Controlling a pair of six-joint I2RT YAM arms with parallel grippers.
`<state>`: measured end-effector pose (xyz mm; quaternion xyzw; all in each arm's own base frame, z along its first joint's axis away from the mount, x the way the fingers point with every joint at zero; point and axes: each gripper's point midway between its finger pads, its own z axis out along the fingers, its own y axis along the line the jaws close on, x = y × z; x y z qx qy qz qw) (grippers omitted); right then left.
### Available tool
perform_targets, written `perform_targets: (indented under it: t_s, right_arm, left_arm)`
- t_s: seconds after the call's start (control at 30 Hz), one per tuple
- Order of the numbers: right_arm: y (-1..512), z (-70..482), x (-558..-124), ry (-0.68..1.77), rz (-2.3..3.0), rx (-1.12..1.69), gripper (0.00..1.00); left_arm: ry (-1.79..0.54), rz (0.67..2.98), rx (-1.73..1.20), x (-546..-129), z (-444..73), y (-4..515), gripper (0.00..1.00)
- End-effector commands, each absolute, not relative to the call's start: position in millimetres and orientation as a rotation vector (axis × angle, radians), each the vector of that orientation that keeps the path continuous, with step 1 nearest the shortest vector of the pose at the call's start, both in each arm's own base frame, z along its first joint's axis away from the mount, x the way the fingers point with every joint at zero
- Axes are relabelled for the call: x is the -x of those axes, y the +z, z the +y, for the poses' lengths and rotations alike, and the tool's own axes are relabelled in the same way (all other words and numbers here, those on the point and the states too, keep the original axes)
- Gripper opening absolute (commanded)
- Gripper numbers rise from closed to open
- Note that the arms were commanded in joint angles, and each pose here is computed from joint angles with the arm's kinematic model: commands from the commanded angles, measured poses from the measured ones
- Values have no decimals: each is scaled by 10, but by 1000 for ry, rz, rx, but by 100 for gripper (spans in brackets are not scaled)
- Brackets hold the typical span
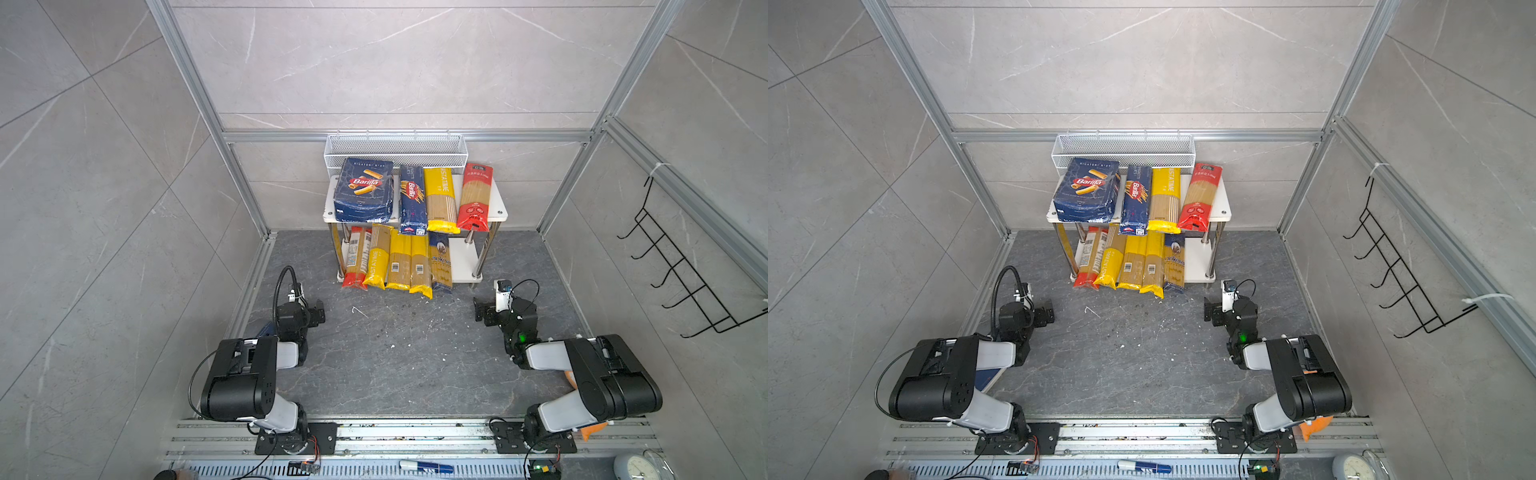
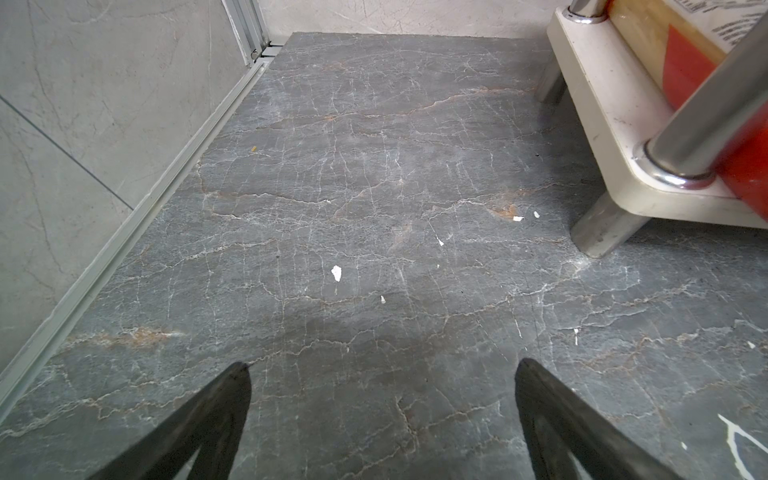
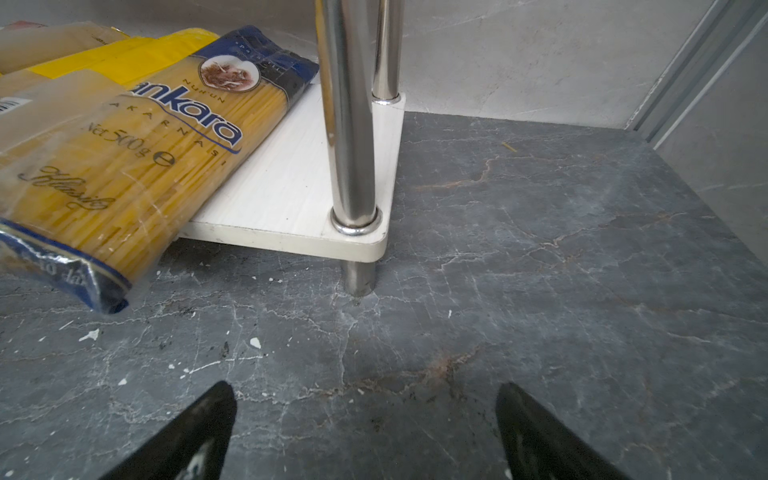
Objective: Place and organize the pasta boxes and bags onto the shelf
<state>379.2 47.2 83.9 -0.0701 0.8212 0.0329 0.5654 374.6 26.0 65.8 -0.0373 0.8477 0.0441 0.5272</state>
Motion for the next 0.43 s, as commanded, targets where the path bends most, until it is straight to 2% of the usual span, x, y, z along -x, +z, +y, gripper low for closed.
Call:
perform_targets:
  t_s: [0.0, 0.4]
  right_arm:
    - [920, 481, -3840, 77, 1906, 179, 99]
    - [911, 390, -3874, 48, 1924, 124, 99]
  left_arm:
    - [88, 1962, 91, -3844, 264, 854, 100]
    - [87, 1961, 90, -3847, 261, 856, 100]
